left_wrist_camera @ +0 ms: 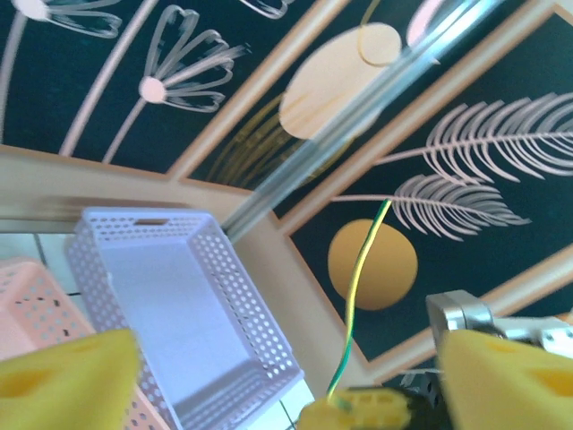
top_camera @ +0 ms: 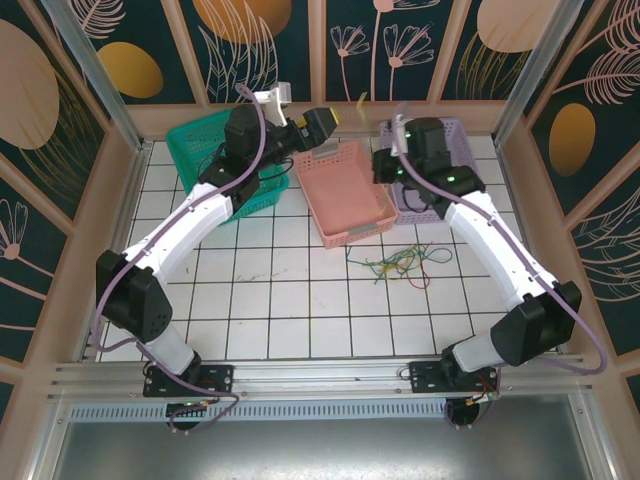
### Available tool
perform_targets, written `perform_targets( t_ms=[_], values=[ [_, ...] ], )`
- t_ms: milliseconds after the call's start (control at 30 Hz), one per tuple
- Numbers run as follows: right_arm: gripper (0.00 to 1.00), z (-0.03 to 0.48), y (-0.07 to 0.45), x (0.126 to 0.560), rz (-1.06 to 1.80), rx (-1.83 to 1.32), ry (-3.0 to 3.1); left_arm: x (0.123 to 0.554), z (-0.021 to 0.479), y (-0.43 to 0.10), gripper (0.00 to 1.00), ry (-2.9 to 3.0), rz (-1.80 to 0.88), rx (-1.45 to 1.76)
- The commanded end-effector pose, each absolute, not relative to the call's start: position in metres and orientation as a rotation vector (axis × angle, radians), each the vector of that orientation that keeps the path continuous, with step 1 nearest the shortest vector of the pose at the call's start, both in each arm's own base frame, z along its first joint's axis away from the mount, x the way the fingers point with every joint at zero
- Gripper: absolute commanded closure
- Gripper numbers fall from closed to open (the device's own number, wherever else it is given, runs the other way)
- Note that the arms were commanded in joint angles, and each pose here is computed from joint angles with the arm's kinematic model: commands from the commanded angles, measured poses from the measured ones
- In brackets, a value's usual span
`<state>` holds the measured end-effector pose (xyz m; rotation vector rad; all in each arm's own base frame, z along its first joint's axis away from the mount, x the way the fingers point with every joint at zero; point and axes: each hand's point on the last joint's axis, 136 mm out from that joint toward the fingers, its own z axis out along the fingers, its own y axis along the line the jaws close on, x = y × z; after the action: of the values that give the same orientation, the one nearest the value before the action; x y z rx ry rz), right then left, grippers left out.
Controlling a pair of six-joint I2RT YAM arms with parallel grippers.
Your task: Untangle the cables
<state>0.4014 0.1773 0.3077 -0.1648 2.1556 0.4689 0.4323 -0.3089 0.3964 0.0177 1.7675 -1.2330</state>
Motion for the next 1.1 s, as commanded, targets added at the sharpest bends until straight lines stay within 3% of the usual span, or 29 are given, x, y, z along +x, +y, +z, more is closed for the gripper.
perform_targets(
  t_ms=[0,267,500,633,733,867,1067],
  values=[
    [1.00,0.311,0.111,0.418,0.350,0.076,2.159,0.420,0.417,-0.284,0.01,1.720,-1.158,-0.082],
    [1.00,0.237,-0.001,0.493,0.197,0.464,2.257,0.375,0.350,-0.323,0.05,1.916,-1.159,-0.016],
    [1.00,0.172,-0.017,0.549,0.283,0.543,2.427,0.347,0.327,-0.349,0.09,1.968,-1.208,-0.011],
    [0.63,0.161,-0.009,0.560,0.314,0.542,2.473,0.344,0.326,-0.349,0.09,1.985,-1.168,0.006],
    [0.48,0.188,-0.008,0.555,0.286,0.544,2.412,0.344,0.319,-0.345,0.11,2.016,-1.115,0.016],
    [0.45,0.221,-0.010,0.524,0.276,0.626,2.338,0.340,0.292,-0.343,0.18,2.095,-1.063,0.030],
    [0.50,0.212,0.004,0.424,0.348,0.861,2.326,0.321,0.244,-0.343,0.52,2.214,-1.036,0.101]
  ],
)
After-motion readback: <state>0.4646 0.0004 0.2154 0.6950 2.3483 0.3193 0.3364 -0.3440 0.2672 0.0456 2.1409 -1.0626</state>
